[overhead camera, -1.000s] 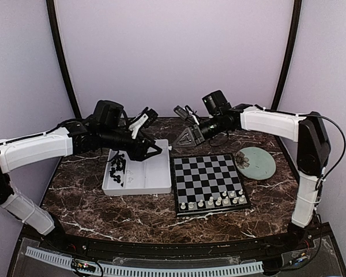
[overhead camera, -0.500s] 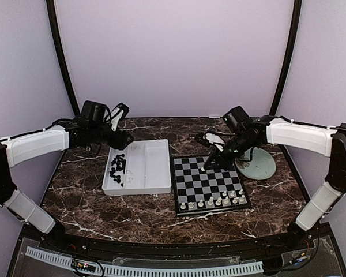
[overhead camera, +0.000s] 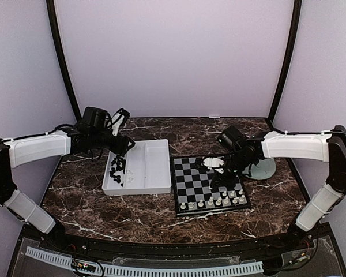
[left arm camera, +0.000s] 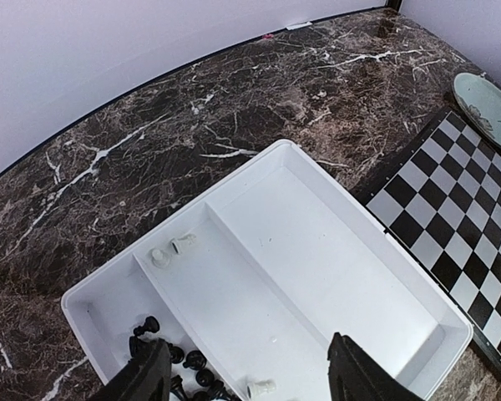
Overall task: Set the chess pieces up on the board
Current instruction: Place the pawn at e2.
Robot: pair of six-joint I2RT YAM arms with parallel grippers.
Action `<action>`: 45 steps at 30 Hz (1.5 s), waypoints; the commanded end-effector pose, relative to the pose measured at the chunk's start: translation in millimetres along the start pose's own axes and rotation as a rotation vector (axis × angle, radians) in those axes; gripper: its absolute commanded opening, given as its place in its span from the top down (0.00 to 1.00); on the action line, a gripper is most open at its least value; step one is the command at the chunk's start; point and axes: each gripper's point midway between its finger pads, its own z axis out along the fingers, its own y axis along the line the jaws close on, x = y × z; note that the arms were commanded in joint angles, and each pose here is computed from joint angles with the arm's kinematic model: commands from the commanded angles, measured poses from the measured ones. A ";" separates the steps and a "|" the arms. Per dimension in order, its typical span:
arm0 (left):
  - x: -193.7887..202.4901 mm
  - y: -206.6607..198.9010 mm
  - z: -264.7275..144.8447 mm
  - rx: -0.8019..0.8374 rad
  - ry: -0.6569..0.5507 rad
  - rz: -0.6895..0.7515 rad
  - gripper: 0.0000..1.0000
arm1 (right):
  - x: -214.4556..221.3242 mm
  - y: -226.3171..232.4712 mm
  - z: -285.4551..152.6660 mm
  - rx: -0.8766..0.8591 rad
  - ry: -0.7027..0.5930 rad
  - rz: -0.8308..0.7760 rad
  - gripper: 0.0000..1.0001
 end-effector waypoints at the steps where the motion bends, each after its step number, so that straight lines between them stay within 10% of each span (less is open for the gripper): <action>1: -7.6 -3.1 -4.2 0.020 -0.037 -0.005 0.34 | 13.4 -1.4 0.8 0.038 0.040 -0.039 0.93; 45: -2.0 -7.5 0.7 0.048 -0.014 -0.008 0.34 | 44.9 17.0 21.0 -0.066 0.140 -0.034 0.89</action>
